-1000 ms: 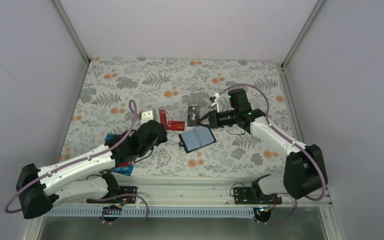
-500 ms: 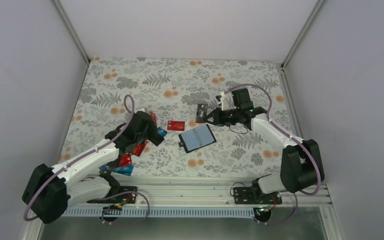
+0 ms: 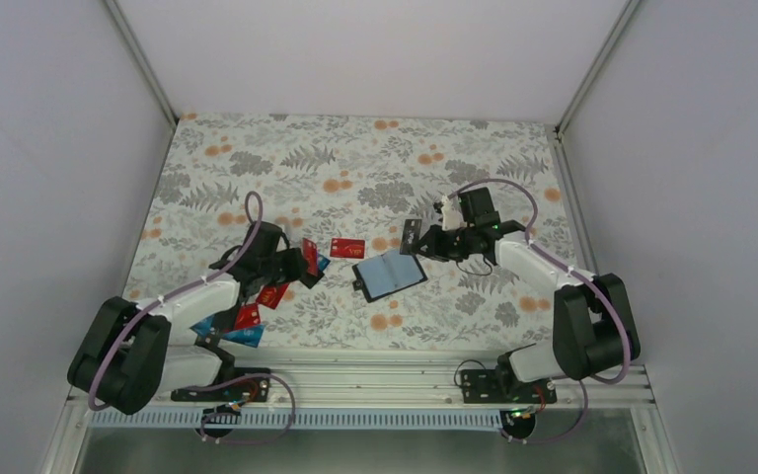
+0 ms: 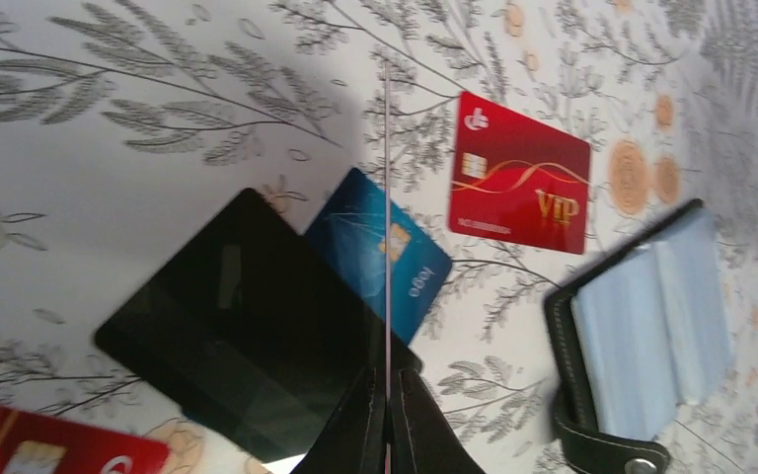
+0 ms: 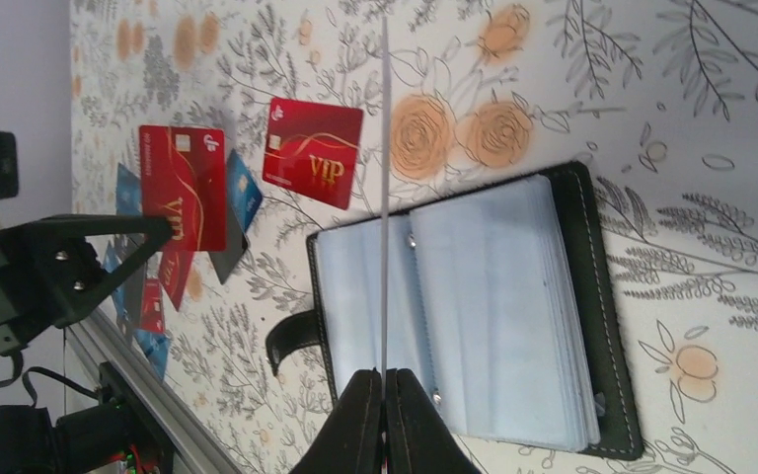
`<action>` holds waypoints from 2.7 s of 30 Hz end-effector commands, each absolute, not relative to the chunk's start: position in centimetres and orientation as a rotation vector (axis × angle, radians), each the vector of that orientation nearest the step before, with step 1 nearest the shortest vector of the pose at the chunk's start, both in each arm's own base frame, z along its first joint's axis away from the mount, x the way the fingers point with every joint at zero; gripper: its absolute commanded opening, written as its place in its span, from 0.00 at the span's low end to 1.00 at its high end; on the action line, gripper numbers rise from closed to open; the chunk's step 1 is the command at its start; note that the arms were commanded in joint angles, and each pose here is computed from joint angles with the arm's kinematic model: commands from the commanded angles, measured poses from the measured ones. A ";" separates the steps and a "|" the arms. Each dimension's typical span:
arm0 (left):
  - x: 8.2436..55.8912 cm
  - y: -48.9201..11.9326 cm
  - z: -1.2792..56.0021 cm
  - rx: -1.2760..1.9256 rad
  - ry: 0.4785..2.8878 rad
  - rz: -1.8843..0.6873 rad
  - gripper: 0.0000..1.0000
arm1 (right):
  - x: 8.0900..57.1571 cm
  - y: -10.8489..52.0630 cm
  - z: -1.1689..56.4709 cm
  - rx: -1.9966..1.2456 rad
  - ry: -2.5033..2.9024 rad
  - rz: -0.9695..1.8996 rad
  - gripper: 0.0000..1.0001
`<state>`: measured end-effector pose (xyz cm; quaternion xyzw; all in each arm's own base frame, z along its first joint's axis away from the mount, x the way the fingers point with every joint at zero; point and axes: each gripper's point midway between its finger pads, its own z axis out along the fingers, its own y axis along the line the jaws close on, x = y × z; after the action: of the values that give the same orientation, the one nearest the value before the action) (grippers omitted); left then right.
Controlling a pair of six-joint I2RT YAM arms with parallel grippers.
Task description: Put the credit cards into the card holder
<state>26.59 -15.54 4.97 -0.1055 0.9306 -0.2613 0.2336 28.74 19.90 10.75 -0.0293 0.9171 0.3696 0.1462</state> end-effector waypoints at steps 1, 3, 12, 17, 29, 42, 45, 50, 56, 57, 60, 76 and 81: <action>26.8 -17.5 6.0 -0.219 2.517 -0.887 0.05 | 28.5 19.3 9.7 -0.057 2.661 1.043 0.04; 26.3 -18.0 5.9 -0.214 2.527 -0.937 0.07 | 28.3 19.4 9.4 -0.056 2.668 1.052 0.04; 24.0 -17.5 4.0 -0.240 2.650 -0.922 0.30 | 27.2 19.9 8.3 -0.122 2.671 1.123 0.04; 24.2 -16.4 3.8 -0.248 2.666 -0.808 0.58 | 26.6 20.6 8.0 -0.173 2.638 1.197 0.04; 24.7 -22.3 6.8 0.023 2.606 -0.784 0.83 | 26.4 21.6 6.7 -0.247 2.618 1.218 0.04; 23.5 -27.5 6.1 0.166 2.638 -0.761 0.88 | 24.9 23.1 5.7 -0.308 2.622 1.294 0.04; 23.2 -28.4 5.5 0.188 2.652 -0.743 0.85 | 24.6 23.1 5.3 -0.312 2.632 1.291 0.04; 23.0 -29.4 4.1 0.202 2.684 -0.668 0.82 | 23.8 23.3 4.5 -0.322 2.659 1.293 0.04; 23.2 -29.6 3.1 0.172 2.691 -0.574 0.70 | 23.1 23.6 3.6 -0.333 2.690 1.302 0.04; 23.3 -29.4 2.9 0.164 2.691 -0.552 0.66 | 23.0 23.7 3.5 -0.333 2.694 1.306 0.04; 23.4 -28.9 2.5 0.145 2.692 -0.510 0.55 | 22.6 23.8 3.4 -0.338 2.703 1.327 0.04; 24.0 -27.4 2.4 0.180 2.621 -0.430 0.20 | 20.6 25.1 2.5 -0.348 2.758 1.511 0.04; 24.1 -27.1 2.8 0.250 2.585 -0.415 0.16 | 20.5 25.4 2.0 -0.353 2.778 1.531 0.04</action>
<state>23.69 -27.15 1.84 0.0653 0.9602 -0.1542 0.2234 21.17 24.91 2.54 -0.1059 0.8726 0.4769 -0.0051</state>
